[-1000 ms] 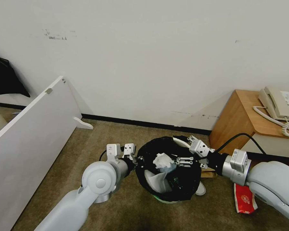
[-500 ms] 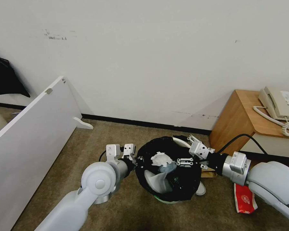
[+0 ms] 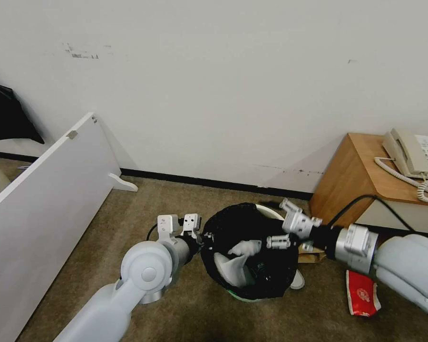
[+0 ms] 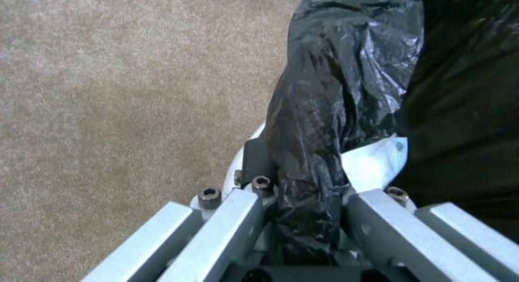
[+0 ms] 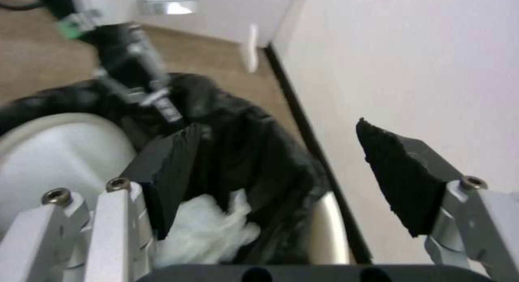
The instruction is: Pick up the trash bin, then pick up the garbage from the floor and place it into the trash bin.
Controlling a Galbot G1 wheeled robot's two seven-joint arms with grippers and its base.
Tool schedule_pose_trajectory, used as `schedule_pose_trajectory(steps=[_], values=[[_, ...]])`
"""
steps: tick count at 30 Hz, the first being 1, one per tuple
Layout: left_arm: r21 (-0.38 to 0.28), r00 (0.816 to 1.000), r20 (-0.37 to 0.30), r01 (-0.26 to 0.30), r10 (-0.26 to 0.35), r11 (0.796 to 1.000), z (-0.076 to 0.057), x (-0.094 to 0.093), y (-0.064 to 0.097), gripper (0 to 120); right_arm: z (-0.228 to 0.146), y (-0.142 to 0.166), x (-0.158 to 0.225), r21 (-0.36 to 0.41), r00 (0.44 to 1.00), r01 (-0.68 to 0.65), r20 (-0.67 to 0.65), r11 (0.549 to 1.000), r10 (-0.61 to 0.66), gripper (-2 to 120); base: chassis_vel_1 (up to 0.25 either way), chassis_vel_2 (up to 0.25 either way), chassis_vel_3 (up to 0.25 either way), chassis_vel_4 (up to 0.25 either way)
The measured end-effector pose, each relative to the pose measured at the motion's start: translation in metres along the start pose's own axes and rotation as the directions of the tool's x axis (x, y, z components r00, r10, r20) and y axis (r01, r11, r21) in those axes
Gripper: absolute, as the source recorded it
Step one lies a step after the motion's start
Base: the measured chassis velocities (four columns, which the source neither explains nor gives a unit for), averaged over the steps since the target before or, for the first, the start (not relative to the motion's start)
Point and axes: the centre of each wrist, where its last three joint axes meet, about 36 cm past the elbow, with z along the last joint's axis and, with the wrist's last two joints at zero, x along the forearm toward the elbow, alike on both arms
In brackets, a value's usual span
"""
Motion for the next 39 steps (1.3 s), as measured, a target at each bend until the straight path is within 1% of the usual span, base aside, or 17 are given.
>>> schedule_pose_trajectory(steps=[2,3,5,9,10,12,13,17,19,24,27,33,39], values=[[-0.002,1.000,0.000,0.004,-0.004,1.000,0.002,0.000,0.000,2,-0.003,0.002,0.001,0.010,1.000,0.019,-0.002,1.000,-0.019,78,0.000,0.000,0.000,0.000],[0.000,1.000,-0.002,0.002,-0.002,1.000,0.003,0.001,0.000,2,-0.007,-0.001,0.002,-0.005,1.000,-0.003,0.001,1.000,0.003,78,0.000,0.000,0.000,0.000],[-0.003,1.000,0.001,0.004,-0.004,1.000,0.005,0.002,-0.001,2,-0.008,0.001,0.005,0.016,0.999,0.035,-0.017,0.999,-0.035,78,0.000,0.000,0.000,0.000],[-0.001,1.000,0.003,0.000,0.000,1.000,0.005,0.004,-0.002,2,-0.009,-0.001,0.004,0.010,1.000,0.021,-0.022,1.000,-0.021,78,0.000,0.000,0.000,0.000],[-0.004,1.000,0.003,0.003,-0.003,1.000,0.006,0.004,-0.001,2,-0.009,0.005,0.004,0.012,0.999,0.043,-0.024,0.999,-0.043,79,0.000,0.000,0.000,0.000],[-0.004,1.000,0.007,0.008,-0.008,1.000,0.006,0.006,0.000,2,-0.011,0.008,0.004,0.010,0.999,0.047,-0.026,0.999,-0.047,79,0.000,0.000,0.000,0.000],[0.001,1.000,0.011,0.010,-0.010,1.000,0.007,0.009,0.002,2,-0.011,0.007,0.003,-0.005,0.999,0.029,-0.022,1.000,-0.029,82,0.000,0.000,0.000,0.000],[0.003,1.000,0.014,0.013,-0.013,1.000,0.008,0.012,0.005,2,-0.010,0.006,0.004,-0.010,1.000,0.011,-0.020,1.000,-0.011,82,0.000,0.000,0.000,0.000],[0.004,1.000,0.016,0.018,-0.018,1.000,0.009,0.014,0.007,2,-0.011,0.008,0.003,-0.028,1.000,-0.008,-0.002,1.000,0.008,82,0.000,0.000,0.000,0.000],[0.005,1.000,0.018,0.019,-0.020,1.000,0.010,0.017,0.007,2,-0.015,0.007,0.005,-0.042,0.999,-0.039,0.018,0.998,0.040,82,0.000,0.000,0.000,0.000],[0.007,1.000,0.022,0.021,-0.021,1.000,0.012,0.022,0.007,2,-0.023,0.004,0.010,-0.059,0.996,-0.075,0.049,0.995,0.078,82,0.000,0.000,0.000,0.000],[0.010,0.999,0.031,0.027,-0.027,1.000,0.013,0.031,0.008,2,-0.032,-0.003,0.019,-0.069,0.989,-0.116,0.079,0.991,0.121,82,0.000,0.000,0.000,0.000],[0.015,0.998,0.036,0.048,-0.049,0.999,0.015,0.041,0.011,2,-0.045,-0.001,0.033,-0.130,0.977,-0.156,0.125,0.979,0.172,81,0.000,0.000,0.000,0.000]])
